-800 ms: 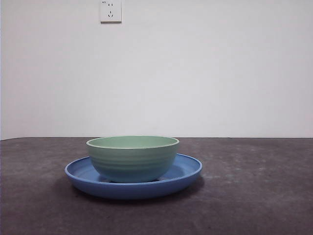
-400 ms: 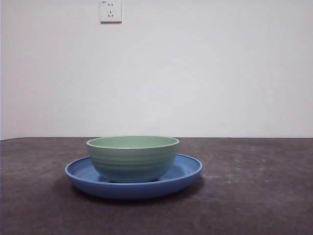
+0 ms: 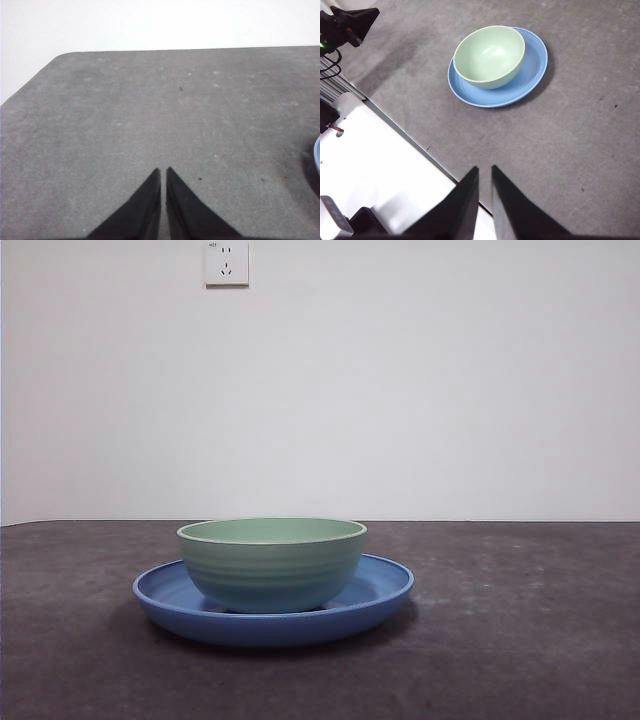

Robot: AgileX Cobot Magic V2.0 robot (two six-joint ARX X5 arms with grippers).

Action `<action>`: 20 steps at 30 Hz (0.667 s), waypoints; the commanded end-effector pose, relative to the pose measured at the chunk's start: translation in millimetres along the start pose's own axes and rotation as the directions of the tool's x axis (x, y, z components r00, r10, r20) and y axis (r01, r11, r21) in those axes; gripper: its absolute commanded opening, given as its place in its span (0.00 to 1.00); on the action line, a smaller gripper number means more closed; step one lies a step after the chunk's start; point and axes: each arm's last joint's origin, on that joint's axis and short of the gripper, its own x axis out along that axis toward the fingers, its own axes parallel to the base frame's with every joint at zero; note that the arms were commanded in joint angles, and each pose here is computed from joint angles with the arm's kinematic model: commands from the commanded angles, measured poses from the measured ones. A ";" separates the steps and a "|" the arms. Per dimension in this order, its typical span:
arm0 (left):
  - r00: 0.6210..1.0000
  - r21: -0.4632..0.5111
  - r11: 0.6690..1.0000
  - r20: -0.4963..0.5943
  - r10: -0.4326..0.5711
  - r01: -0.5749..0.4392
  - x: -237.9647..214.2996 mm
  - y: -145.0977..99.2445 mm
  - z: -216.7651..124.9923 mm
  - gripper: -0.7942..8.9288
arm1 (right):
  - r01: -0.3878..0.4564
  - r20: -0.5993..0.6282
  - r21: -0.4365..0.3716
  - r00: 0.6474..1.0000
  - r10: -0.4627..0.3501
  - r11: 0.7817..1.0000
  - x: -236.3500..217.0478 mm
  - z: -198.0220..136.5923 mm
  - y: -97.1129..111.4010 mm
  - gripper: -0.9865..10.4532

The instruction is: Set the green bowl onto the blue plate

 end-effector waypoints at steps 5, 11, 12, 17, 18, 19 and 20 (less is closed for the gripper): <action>1.000 -0.029 1.000 -0.021 0.007 -0.008 1.5 0.3 -7.1 0.10 | -0.008 0.011 -0.016 1.000 0.008 1.000 -1.1 2.0 1.0 0.12; 1.000 -0.122 0.992 -0.018 0.014 -0.016 1.3 0.5 -7.0 0.10 | -0.008 0.011 -0.016 1.000 0.008 1.000 -1.1 2.0 1.0 0.12; 1.000 -0.118 0.993 -0.019 0.015 -0.017 1.3 0.5 -7.0 0.10 | -0.008 0.011 -0.016 1.000 0.008 1.000 -1.1 2.0 1.0 0.12; 1.000 -0.111 0.994 -0.018 0.021 -0.022 1.3 0.7 -6.9 0.10 | -0.008 0.011 -0.016 1.000 0.008 1.000 -1.1 2.0 1.0 0.12; 1.000 -0.111 0.994 -0.018 0.021 -0.022 1.3 0.7 -6.9 0.10 | -0.008 0.011 -0.016 1.000 0.008 1.000 -1.1 2.0 1.0 0.12; 1.000 -0.111 0.994 -0.017 0.021 -0.022 1.3 0.7 -6.7 0.10 | -0.008 0.011 -0.016 1.000 0.008 1.000 -1.1 2.0 1.0 0.12; 1.000 -0.111 0.994 -0.017 0.021 -0.022 1.3 0.7 -6.7 0.10 | -0.008 0.011 -0.016 1.000 0.008 1.000 -1.1 2.0 1.0 0.12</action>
